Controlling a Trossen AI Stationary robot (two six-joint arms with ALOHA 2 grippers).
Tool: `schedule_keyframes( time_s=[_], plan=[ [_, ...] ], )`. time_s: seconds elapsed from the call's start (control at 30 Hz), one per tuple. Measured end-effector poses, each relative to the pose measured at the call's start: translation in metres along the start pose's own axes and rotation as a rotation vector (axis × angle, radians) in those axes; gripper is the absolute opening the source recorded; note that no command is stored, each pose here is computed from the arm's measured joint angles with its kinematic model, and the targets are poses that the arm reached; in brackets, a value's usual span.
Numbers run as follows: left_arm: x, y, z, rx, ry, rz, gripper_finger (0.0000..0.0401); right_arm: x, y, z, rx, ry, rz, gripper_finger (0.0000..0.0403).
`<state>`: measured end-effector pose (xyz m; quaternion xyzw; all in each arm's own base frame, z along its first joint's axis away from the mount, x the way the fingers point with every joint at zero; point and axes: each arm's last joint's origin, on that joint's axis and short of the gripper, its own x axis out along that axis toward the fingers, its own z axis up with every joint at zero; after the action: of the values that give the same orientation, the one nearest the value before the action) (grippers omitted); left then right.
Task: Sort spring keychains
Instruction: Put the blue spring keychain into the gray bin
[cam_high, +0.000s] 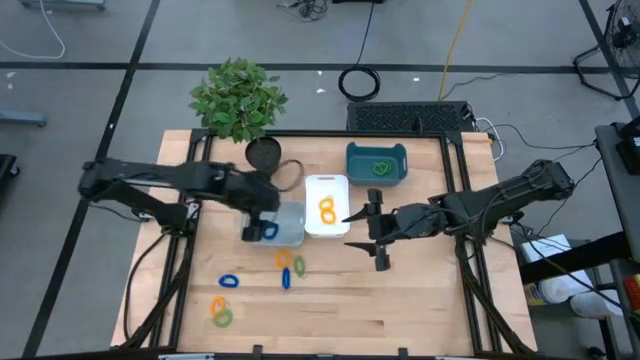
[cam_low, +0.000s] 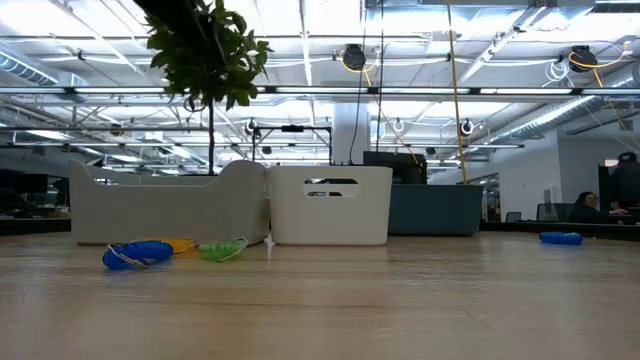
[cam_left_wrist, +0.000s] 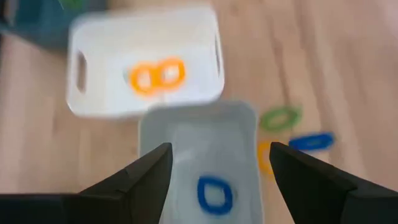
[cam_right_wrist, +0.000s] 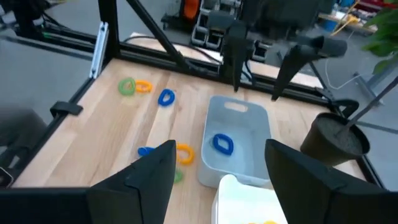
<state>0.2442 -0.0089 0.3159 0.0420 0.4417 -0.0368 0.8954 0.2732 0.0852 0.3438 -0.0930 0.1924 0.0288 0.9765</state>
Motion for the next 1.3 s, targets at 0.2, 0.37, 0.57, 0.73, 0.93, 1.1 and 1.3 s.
schedule_keyframes(
  time_s=[0.2,0.37,0.57,0.73,0.93,1.1,1.3],
  plan=[
    [-0.040,-0.005,-0.025,-0.012,-0.239,0.016,0.0275,-0.010,0.004,-0.002,-0.015,0.022,0.021,0.0227],
    [-0.054,-0.008,-0.052,-0.039,-0.403,0.035,0.0274,-0.012,0.003,-0.016,0.036,0.047,-0.016,0.0226],
    [-0.058,-0.011,-0.080,-0.097,-0.486,0.066,0.0275,-0.018,0.002,-0.042,0.136,0.063,-0.037,0.0226],
    [-0.054,-0.014,-0.097,-0.122,-0.529,0.065,0.0274,-0.029,0.000,-0.066,0.261,0.081,-0.044,0.0226],
    [-0.048,-0.017,-0.110,-0.134,-0.588,0.043,0.0274,-0.042,-0.003,-0.085,0.380,0.092,-0.051,0.0224],
    [-0.044,-0.019,-0.115,-0.167,-0.607,0.020,0.0274,-0.052,-0.007,-0.087,0.470,0.085,-0.087,0.0215],
    [-0.043,-0.020,-0.115,-0.192,-0.614,0.000,0.0274,-0.062,-0.017,-0.096,0.564,0.133,-0.204,0.0199]
  ],
)
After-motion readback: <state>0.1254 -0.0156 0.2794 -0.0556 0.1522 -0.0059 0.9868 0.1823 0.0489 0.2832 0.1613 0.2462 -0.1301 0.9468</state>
